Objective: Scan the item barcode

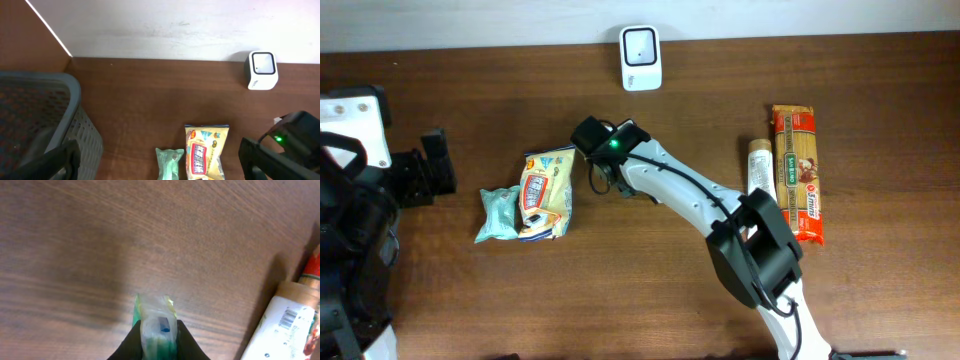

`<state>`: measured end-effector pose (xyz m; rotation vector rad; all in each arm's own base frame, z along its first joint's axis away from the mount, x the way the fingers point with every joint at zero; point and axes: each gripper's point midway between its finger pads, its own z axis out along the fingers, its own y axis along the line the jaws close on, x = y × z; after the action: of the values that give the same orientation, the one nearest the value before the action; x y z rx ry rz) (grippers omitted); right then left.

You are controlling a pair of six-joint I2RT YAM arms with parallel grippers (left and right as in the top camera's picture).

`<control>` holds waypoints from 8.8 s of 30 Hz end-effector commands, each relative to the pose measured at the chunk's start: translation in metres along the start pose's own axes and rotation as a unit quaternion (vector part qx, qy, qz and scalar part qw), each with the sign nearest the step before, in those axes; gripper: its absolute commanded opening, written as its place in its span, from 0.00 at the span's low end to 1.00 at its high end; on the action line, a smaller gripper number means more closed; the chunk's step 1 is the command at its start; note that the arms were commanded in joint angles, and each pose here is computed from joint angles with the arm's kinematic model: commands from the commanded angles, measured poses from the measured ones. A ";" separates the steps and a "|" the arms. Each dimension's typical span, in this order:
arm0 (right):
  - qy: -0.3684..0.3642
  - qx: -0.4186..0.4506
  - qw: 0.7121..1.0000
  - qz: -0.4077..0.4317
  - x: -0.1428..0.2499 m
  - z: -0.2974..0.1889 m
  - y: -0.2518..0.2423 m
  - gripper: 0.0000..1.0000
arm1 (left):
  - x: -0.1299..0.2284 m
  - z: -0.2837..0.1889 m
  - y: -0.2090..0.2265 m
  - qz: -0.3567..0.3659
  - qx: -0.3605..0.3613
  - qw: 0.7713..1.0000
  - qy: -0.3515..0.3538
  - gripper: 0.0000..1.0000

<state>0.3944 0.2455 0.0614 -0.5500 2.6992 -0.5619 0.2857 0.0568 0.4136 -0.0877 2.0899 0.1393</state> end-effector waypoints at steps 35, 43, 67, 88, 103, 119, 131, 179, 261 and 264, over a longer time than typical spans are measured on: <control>0.196 -0.426 0.879 0.086 0.061 0.012 0.020 0.50 | -0.003 -0.003 0.002 0.008 -0.006 1.000 -0.005 0.99; 0.157 -0.443 0.877 0.094 0.064 0.044 0.044 0.37 | -0.003 -0.003 0.002 0.008 -0.006 1.000 -0.005 0.99; -0.058 -0.815 0.553 0.161 -0.006 -0.190 -0.108 0.04 | -0.003 -0.003 0.002 0.008 -0.006 1.000 -0.006 0.99; -0.186 -0.366 0.893 0.185 -0.080 -0.176 -0.153 0.04 | -0.002 -0.003 0.002 0.008 -0.006 1.000 -0.004 0.99; -0.321 0.106 0.941 -0.004 -0.226 -0.024 -0.171 0.04 | -0.002 -0.003 0.002 0.008 -0.006 1.000 -0.004 0.99; -0.308 0.148 0.932 -0.118 -0.236 0.036 -0.121 0.04 | -0.002 -0.003 0.002 0.008 -0.005 1.000 -0.004 0.99; -0.262 -0.103 0.959 0.042 -0.166 -0.093 -0.131 0.04 | -0.002 -0.003 0.002 0.008 -0.005 1.000 -0.004 0.99; 0.010 -0.469 0.883 0.025 -0.041 0.017 0.222 0.65 | 0.000 -0.001 0.002 0.007 -0.005 1.000 0.000 0.99; 0.041 0.094 0.995 0.000 0.034 -0.030 -0.023 0.04 | 0.096 -0.021 -0.010 -0.007 0.020 0.980 0.200 0.99; 0.031 -0.026 0.997 -0.067 0.042 -0.034 0.054 0.61 | 0.096 -0.021 -0.010 -0.007 0.020 0.980 0.200 0.99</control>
<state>0.3551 0.2543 0.0676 -0.5550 2.6832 -0.7182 0.2216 0.0413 0.3389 -0.1266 2.4951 0.0582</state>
